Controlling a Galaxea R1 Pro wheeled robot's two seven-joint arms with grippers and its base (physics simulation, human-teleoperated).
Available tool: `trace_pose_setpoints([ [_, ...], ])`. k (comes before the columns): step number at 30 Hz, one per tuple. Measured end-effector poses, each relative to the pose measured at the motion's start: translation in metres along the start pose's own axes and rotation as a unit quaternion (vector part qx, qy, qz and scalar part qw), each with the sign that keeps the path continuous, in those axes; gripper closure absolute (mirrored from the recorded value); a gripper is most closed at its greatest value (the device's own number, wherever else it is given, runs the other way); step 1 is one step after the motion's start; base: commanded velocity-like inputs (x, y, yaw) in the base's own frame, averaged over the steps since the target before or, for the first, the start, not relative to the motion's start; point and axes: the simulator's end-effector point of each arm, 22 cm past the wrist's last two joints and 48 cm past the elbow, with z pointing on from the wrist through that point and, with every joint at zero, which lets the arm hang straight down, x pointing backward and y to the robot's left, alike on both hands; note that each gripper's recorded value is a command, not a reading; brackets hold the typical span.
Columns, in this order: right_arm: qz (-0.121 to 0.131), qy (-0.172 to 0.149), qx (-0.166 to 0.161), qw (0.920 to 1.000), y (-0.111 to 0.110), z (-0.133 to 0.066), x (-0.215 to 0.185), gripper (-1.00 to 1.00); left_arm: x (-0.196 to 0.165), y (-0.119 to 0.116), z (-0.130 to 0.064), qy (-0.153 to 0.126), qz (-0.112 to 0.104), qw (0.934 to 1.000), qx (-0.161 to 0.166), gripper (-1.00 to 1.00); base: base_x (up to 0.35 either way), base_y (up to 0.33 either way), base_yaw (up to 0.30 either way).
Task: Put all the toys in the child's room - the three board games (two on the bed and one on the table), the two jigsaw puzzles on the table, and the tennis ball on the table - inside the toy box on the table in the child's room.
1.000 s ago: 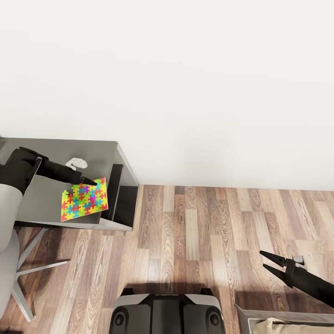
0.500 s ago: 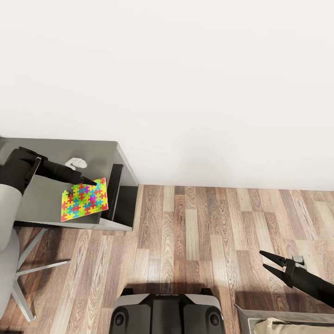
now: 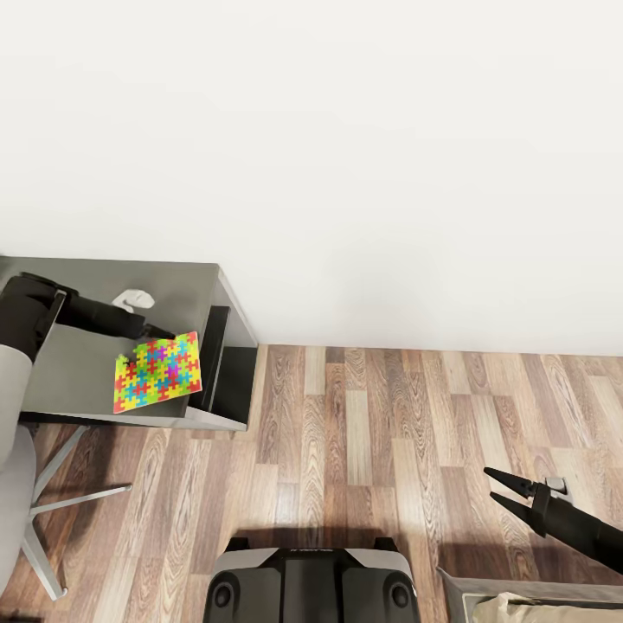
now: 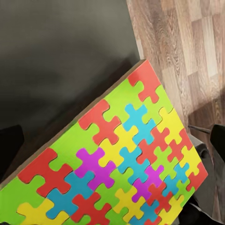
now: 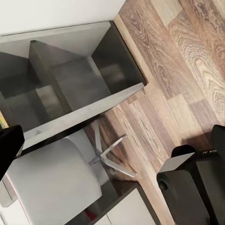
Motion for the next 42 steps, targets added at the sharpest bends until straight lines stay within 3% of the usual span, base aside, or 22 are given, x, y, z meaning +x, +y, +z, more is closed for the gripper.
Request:
trace_pose_setpoints([
  [11, 0.000, 0.000, 0.000, 1.0000, 0.000, 0.000, 0.000, -1.00, -0.019, -0.003, -0.014, -0.038, -0.007, 0.9992, 0.011, -1.00, 0.000, 0.000, 0.000],
  [19, 0.000, 0.000, 0.000, 1.0000, 0.000, 0.000, 0.000, -1.00, -0.037, -0.019, -0.029, -0.058, 0.005, 0.9979, 0.029, -1.00, 0.000, 0.000, 0.000],
  [32, 0.001, -0.001, 0.000, 1.0000, 0.000, 0.000, 0.000, -1.00, -0.056, -0.044, -0.049, -0.079, 0.004, 0.9948, 0.063, -1.00, 0.000, 0.000, 0.000],
  [42, -0.001, 0.000, -0.001, 1.0000, 0.001, 0.000, 0.000, -1.00, -0.078, -0.054, -0.070, -0.104, 0.013, 0.9936, 0.043, -1.00, 0.000, 0.000, 0.000],
])
